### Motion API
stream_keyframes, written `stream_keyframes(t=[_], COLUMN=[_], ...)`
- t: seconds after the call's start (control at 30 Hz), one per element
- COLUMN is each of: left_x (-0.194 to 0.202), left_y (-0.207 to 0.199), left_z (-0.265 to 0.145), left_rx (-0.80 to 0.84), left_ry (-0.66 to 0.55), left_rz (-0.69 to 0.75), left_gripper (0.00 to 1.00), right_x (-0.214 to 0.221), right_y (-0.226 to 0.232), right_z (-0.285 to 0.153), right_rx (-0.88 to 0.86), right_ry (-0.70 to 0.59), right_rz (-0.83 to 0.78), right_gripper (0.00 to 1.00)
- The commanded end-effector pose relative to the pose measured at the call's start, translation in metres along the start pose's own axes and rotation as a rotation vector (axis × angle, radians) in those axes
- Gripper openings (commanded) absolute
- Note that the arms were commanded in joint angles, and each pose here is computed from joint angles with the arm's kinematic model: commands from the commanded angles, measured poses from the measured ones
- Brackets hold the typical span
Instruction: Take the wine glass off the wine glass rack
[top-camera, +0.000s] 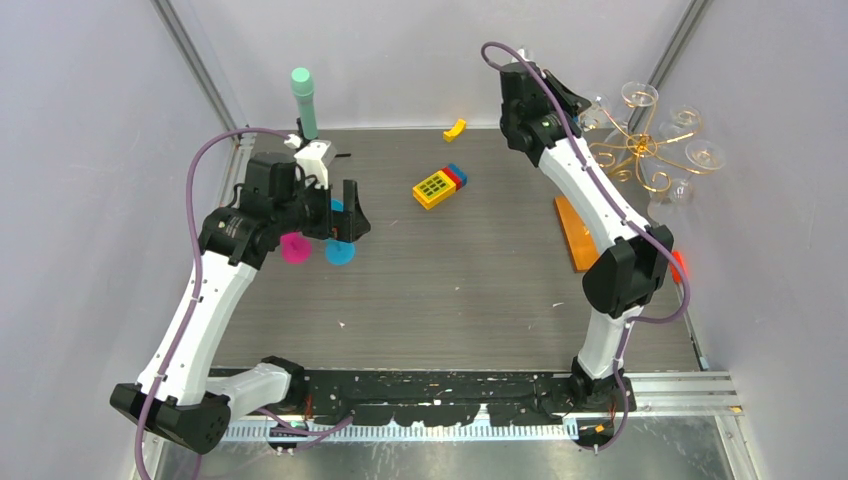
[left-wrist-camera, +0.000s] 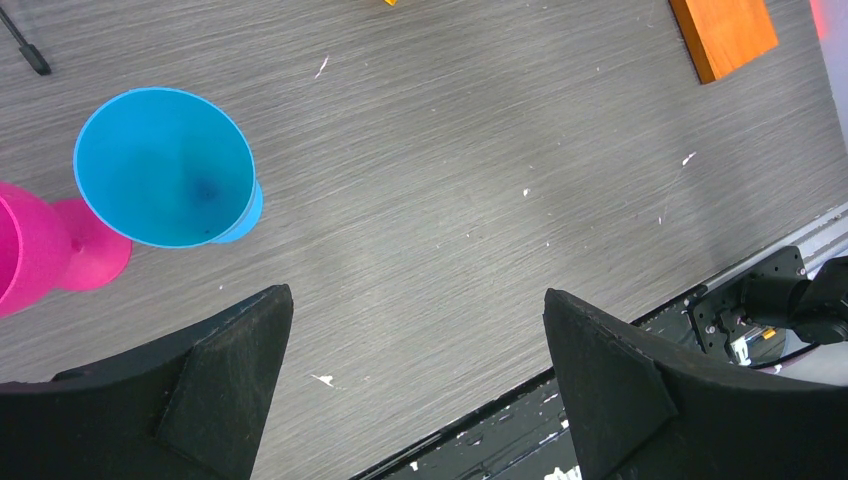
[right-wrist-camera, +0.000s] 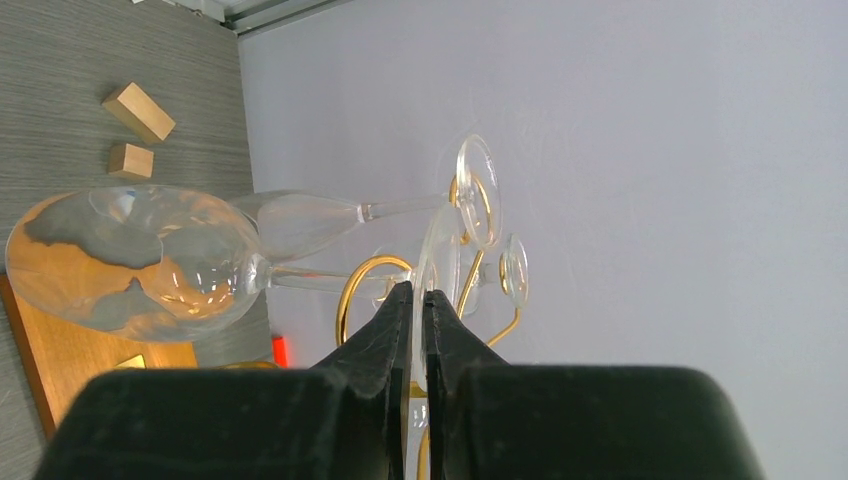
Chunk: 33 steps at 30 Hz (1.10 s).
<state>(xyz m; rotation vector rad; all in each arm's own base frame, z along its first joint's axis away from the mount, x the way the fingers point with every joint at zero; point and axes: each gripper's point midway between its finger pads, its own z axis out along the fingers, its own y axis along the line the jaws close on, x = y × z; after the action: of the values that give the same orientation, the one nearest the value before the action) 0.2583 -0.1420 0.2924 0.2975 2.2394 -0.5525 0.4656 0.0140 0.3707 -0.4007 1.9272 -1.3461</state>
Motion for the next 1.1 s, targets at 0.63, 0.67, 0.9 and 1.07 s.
stream_keyframes(t=[0.63, 0.67, 0.9, 1.07], left_x=[-0.011, -0.011, -0.011, -0.011], left_y=[-0.003, -0.003, -0.005, -0.007], left_z=[-0.003, -0.003, -0.001, -0.002], left_rx=[0.013, 0.016, 0.025, 0.031], left_ry=[-0.056, -0.056, -0.053, -0.053], left_rz=[0.007, 0.007, -0.008, -0.014], left_gripper=[1.0, 1.0, 1.0, 1.0], right_x=[0.039, 0.041, 0.038, 0.025], right_y=[-0.043, -0.046, -0.04, -0.027], right_z=[-0.015, -0.018, -0.041, -0.06], right_rx=[0.076, 0.074, -0.011, -0.095], right_ry=[0.099, 0.094, 0.02, -0.054], right_rz=[0.076, 0.086, 0.107, 0.119], right_gripper=[0.0, 0.0, 0.0, 0.0])
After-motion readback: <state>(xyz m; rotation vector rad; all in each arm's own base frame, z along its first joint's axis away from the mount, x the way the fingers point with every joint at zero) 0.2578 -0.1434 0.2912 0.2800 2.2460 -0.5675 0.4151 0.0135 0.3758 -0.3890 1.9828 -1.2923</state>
